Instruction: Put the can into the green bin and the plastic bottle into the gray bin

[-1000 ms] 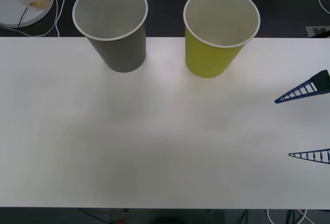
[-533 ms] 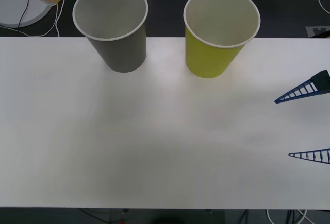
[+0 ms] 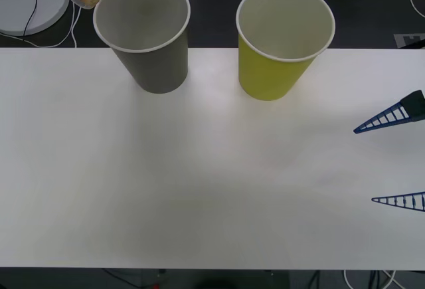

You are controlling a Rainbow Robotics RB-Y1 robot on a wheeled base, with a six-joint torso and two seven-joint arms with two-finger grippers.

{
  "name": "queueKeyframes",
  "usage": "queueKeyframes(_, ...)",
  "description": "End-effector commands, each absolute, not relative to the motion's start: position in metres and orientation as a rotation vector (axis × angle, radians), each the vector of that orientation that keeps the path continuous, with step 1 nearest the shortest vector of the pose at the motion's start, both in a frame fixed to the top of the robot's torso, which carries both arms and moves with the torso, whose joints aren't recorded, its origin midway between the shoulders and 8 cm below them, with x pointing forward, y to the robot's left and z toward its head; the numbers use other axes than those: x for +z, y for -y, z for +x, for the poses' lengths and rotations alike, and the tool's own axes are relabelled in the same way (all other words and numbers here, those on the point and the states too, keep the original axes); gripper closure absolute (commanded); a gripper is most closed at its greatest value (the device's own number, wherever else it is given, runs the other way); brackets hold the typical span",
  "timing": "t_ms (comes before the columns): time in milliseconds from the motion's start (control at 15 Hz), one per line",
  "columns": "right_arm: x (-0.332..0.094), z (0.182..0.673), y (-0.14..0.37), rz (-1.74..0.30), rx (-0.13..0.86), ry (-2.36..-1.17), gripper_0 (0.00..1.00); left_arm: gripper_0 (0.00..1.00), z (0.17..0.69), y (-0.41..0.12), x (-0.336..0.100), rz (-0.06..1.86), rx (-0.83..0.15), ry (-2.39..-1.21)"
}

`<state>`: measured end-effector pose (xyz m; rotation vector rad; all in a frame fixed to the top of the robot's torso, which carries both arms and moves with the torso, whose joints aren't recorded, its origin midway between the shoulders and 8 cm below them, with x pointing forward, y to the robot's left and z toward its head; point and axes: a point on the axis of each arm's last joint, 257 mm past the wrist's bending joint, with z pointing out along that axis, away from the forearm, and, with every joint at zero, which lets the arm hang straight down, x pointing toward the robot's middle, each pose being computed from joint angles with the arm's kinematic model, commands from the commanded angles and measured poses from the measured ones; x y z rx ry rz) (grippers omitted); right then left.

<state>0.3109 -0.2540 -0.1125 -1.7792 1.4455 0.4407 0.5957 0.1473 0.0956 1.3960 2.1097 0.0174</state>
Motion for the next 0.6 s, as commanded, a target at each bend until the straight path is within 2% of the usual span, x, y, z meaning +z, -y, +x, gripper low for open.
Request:
queueKeyframes(67,-0.1125,0.3109,0.2540,-1.779,0.441,-1.445,0.00,1.00,0.5950,-0.1370,0.0915,1.408,0.012,-2.111)
queueKeyframes(600,-0.1125,0.3109,0.2540,-1.779,0.441,-1.445,0.00,1.00,0.5954,-0.1309,0.0867,1.414,0.020,-2.120)
